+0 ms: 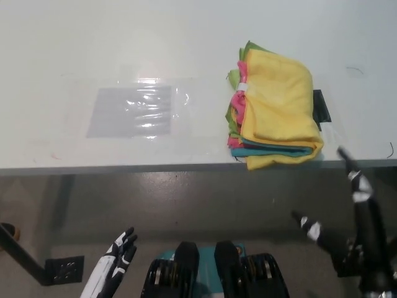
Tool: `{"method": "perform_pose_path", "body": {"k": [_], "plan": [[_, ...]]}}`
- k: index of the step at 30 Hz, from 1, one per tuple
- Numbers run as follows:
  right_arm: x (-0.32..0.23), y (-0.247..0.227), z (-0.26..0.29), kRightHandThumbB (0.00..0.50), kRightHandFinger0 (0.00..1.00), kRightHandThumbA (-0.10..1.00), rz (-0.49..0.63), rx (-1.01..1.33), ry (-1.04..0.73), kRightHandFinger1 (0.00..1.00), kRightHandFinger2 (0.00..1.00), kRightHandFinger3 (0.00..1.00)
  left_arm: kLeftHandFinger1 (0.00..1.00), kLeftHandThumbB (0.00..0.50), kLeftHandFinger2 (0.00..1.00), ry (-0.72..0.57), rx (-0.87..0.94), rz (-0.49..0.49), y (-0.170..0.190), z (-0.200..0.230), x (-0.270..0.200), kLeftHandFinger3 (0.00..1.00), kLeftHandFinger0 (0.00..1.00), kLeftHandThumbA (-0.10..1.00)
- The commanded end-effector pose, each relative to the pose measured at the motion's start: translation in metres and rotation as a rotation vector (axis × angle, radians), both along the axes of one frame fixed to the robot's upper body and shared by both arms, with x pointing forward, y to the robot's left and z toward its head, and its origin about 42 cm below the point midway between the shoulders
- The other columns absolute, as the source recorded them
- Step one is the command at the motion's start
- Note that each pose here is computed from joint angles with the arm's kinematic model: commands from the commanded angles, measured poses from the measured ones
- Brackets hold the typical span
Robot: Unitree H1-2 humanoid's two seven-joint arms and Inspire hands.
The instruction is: A stack of folded microfibre clothes with a single fold is kept infront of the robot. the robot uses its right hand to grab one end of the clothes and pulla it away from the other end to unfold
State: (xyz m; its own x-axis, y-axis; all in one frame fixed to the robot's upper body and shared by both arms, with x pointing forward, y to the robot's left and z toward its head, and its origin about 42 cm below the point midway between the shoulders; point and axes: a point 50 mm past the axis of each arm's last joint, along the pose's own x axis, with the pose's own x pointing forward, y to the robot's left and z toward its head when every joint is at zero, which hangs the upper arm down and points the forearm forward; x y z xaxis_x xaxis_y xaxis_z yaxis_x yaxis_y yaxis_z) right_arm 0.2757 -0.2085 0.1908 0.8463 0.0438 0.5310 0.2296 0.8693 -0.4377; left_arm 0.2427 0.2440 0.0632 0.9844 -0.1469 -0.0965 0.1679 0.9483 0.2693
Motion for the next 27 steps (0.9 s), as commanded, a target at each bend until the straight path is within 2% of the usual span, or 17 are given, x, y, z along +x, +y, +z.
{"method": "perform_pose_path", "body": {"k": [1,3,7,12,19,20,21,27], "plan": [[0.022,0.008,0.064,0.237,1.00,0.97,-0.090,-0.075,-0.104,1.00,1.00,1.00,1.00,0.226,1.00,-0.064,0.016,-0.030,0.001,0.011,0.001,1.00,1.00,0.94],[0.035,0.012,0.079,0.241,1.00,0.99,-0.092,-0.092,-0.101,1.00,1.00,1.00,1.00,0.229,1.00,-0.065,0.026,-0.031,0.000,0.011,0.002,1.00,1.00,0.95],[0.063,0.024,0.098,0.208,1.00,0.95,-0.095,-0.115,-0.095,1.00,1.00,1.00,1.00,0.227,1.00,-0.065,0.026,-0.037,0.001,0.010,0.001,1.00,1.00,0.95],[0.104,0.042,0.119,0.218,1.00,0.95,-0.090,-0.114,-0.045,1.00,1.00,1.00,1.00,0.234,1.00,-0.065,0.040,-0.045,-0.001,0.010,0.004,1.00,1.00,0.97],[0.149,0.060,0.121,0.205,1.00,1.00,-0.070,-0.119,0.048,1.00,1.00,1.00,1.00,0.222,1.00,-0.063,0.047,-0.054,-0.002,0.009,0.002,1.00,1.00,0.96],[0.150,0.060,0.120,0.184,1.00,0.98,-0.068,-0.120,0.056,1.00,1.00,1.00,1.00,0.224,1.00,-0.059,0.047,-0.054,-0.003,0.008,0.000,1.00,1.00,0.96],[0.158,0.063,0.119,0.202,1.00,1.00,-0.065,-0.124,0.064,1.00,1.00,1.00,1.00,0.232,1.00,-0.056,0.052,-0.056,-0.003,0.007,-0.001,1.00,1.00,0.96],[0.189,0.072,0.113,0.210,1.00,0.96,-0.047,-0.096,0.138,1.00,1.00,1.00,1.00,0.228,1.00,-0.045,0.057,-0.063,-0.005,0.007,-0.001,1.00,1.00,0.95]]}}
